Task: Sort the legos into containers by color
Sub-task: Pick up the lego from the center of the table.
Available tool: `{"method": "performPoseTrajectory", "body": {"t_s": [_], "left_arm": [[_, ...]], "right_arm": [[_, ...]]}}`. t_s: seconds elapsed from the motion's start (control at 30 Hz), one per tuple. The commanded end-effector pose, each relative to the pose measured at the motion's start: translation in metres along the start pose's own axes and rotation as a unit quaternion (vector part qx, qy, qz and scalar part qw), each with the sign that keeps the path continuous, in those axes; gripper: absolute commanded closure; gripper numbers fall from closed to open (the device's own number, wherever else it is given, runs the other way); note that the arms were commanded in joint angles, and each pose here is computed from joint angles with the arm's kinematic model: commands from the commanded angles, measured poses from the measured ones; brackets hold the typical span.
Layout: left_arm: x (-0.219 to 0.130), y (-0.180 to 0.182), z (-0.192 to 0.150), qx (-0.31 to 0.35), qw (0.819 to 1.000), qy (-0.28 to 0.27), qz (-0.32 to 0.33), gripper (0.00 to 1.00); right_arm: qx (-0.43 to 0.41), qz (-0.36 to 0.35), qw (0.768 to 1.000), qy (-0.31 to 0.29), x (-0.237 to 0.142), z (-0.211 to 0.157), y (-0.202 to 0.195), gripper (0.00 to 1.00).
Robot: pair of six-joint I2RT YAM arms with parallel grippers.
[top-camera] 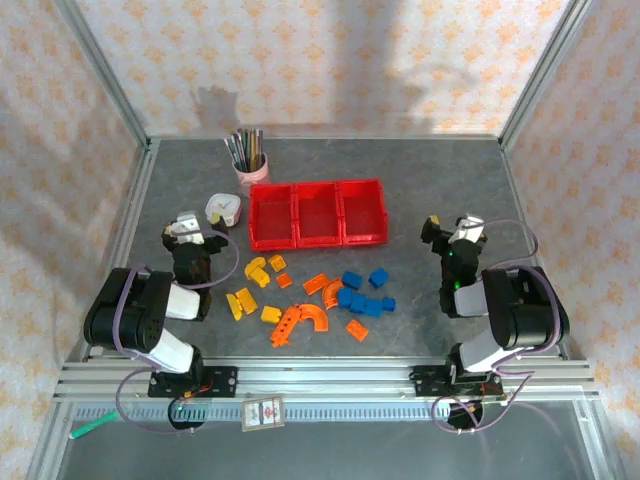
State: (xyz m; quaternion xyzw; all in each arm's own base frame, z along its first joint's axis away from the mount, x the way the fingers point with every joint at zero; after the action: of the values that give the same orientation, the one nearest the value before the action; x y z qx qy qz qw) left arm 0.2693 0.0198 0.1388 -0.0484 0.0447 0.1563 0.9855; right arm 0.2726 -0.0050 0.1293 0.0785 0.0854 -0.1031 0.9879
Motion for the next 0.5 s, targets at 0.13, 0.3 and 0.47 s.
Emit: {"method": "performPoseTrajectory", "body": {"t_s": [0.13,0.3,0.47], "left_arm": [[0.0004,0.0001,0.0038,-0.009,1.000,-0.013,-0.005,0.01],[0.0005,0.0001,0.0041,-0.010,1.000,-0.014,-0.005,0.00],[0.0009,-0.0001,0.0041,-0.010,1.000,-0.013,-0.005,0.01]], "right_arm": [[-0.002,0.007,1.000,-0.025,0.0010,0.0093,0.0021,0.00],[-0.002,0.007,1.000,-0.024,0.0009,0.0092,0.0020,0.00],[-0.002,0.007,1.000,-0.024,0.0010,0.0090,0.0020,0.00]]}}
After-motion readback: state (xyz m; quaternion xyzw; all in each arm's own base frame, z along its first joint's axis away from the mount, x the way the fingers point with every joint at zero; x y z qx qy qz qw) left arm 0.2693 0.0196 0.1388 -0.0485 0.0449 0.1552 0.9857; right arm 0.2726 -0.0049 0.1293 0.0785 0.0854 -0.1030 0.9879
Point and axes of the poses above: each hand's point on the last joint's axis, 136 mm out from that joint toward the fingers, its own x axis out along the fingers, its own y axis along the line the jaws close on, z = x × y, the point moved 10 cm from there along -x, back along the fingers, and after that the axes turned 1 degree about -x, right-handed, at the moved point
